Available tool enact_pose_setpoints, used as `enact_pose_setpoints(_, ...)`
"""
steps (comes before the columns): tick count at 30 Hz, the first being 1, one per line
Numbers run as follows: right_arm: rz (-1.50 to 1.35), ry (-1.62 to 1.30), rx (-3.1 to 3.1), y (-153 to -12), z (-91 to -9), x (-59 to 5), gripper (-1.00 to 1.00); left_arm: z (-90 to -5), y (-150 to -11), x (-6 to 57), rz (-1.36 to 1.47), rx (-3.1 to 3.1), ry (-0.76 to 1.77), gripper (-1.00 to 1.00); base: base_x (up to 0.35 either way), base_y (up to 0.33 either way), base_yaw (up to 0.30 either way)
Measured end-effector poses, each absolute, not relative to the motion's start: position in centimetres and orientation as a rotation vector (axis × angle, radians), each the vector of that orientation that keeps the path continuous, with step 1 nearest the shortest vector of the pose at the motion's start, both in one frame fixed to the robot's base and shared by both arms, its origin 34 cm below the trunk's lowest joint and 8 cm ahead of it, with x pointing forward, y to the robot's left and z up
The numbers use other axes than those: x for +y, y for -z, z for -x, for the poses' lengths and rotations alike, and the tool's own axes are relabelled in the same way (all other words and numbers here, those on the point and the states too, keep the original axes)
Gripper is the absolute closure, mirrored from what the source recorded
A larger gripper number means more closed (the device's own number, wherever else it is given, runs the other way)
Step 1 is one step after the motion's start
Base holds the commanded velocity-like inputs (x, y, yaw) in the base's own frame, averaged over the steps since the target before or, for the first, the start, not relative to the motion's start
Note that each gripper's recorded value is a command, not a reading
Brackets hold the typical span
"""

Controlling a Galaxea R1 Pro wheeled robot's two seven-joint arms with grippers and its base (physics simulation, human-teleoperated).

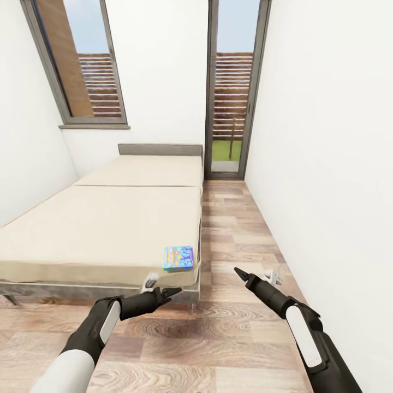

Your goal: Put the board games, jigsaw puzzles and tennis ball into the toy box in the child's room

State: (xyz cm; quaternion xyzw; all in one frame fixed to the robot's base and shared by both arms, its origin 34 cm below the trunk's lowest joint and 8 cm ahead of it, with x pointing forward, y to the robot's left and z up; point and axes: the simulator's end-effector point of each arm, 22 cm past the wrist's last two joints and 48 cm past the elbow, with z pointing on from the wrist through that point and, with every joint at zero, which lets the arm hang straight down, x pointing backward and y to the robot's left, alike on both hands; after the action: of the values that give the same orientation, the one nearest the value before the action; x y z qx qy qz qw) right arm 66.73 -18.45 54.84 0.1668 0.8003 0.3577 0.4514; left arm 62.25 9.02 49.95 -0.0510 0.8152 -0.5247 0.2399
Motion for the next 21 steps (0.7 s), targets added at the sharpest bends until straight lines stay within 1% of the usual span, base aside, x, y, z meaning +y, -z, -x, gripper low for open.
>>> enact_pose_setpoints(3, -0.412, -0.883, 1.977, -54.8, -66.7, -18.5, -1.00, -62.2, -49.9, 9.0, 0.139, 2.232, 1.436, -1.00, -0.204, 0.000, 0.000)
enact_pose_setpoints(6, -0.411, -0.883, 1.977, -54.9, -66.7, -18.5, -1.00, -62.3, -50.0, 9.1, 0.140, 2.230, 1.434, -1.00, -0.078, 0.000, 0.000)
enact_pose_setpoints(21, -0.411, -0.884, 1.977, -53.3, -66.3, -18.4, -1.00, -62.0, -48.2, 9.1, 0.146, 2.232, 1.420, -1.00, -0.010, 0.000, 0.000)
